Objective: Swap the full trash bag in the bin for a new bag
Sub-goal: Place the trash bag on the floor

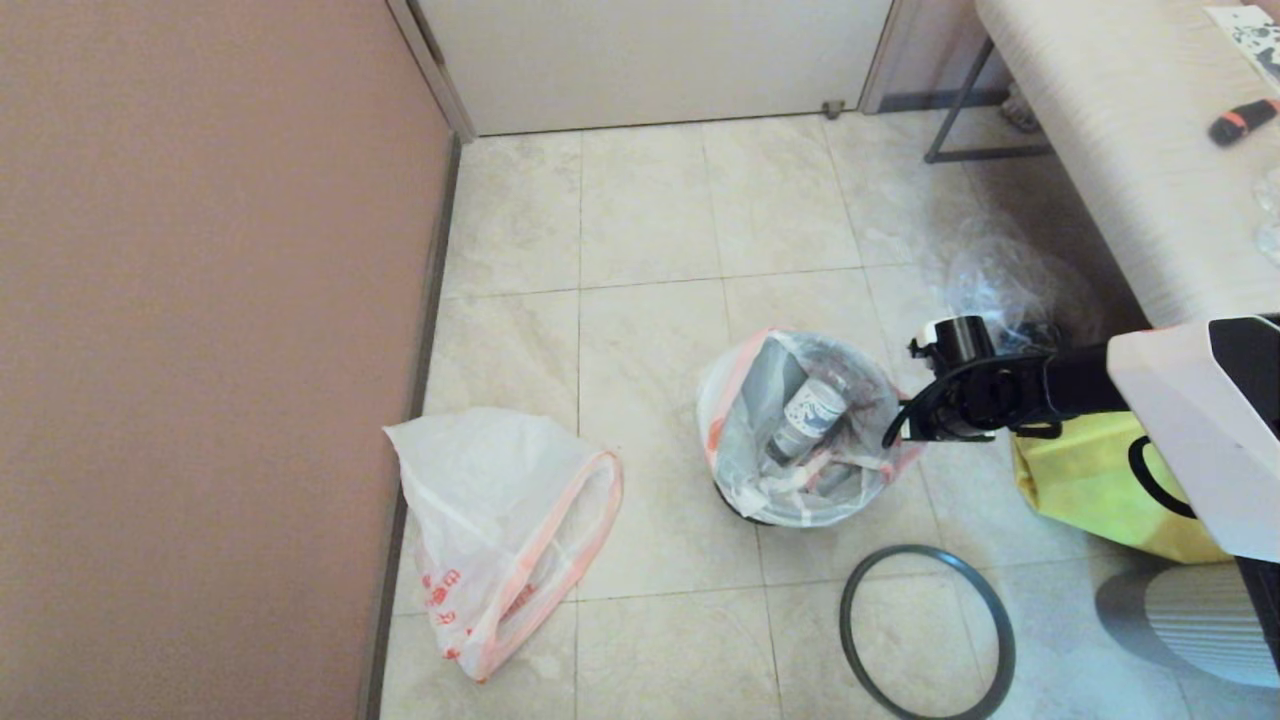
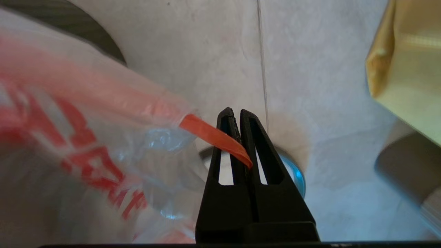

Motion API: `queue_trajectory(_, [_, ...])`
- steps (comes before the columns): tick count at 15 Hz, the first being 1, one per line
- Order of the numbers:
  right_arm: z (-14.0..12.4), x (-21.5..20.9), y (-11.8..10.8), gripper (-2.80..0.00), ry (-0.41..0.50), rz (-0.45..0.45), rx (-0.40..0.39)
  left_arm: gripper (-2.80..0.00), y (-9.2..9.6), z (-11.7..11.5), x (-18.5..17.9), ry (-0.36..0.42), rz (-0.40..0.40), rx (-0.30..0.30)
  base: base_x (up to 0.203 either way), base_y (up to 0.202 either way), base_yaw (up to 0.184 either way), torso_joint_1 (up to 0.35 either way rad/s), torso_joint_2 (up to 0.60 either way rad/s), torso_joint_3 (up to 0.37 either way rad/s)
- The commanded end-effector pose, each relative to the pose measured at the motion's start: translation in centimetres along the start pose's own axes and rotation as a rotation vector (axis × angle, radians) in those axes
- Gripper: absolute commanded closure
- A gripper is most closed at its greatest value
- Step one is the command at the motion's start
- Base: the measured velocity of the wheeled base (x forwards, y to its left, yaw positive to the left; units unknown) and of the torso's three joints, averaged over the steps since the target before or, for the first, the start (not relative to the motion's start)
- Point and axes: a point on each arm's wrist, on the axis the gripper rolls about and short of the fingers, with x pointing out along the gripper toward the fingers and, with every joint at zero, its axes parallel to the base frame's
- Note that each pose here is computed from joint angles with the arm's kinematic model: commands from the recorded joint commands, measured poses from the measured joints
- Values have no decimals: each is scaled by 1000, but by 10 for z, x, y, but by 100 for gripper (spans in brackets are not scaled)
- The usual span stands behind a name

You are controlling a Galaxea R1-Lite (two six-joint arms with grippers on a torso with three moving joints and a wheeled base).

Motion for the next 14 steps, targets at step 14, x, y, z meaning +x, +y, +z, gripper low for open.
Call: queue_trajectory(14, [13, -123, 49, 0, -104, 84, -48, 0, 0, -4, 1, 13, -1, 0, 0, 0, 0, 0, 0, 0])
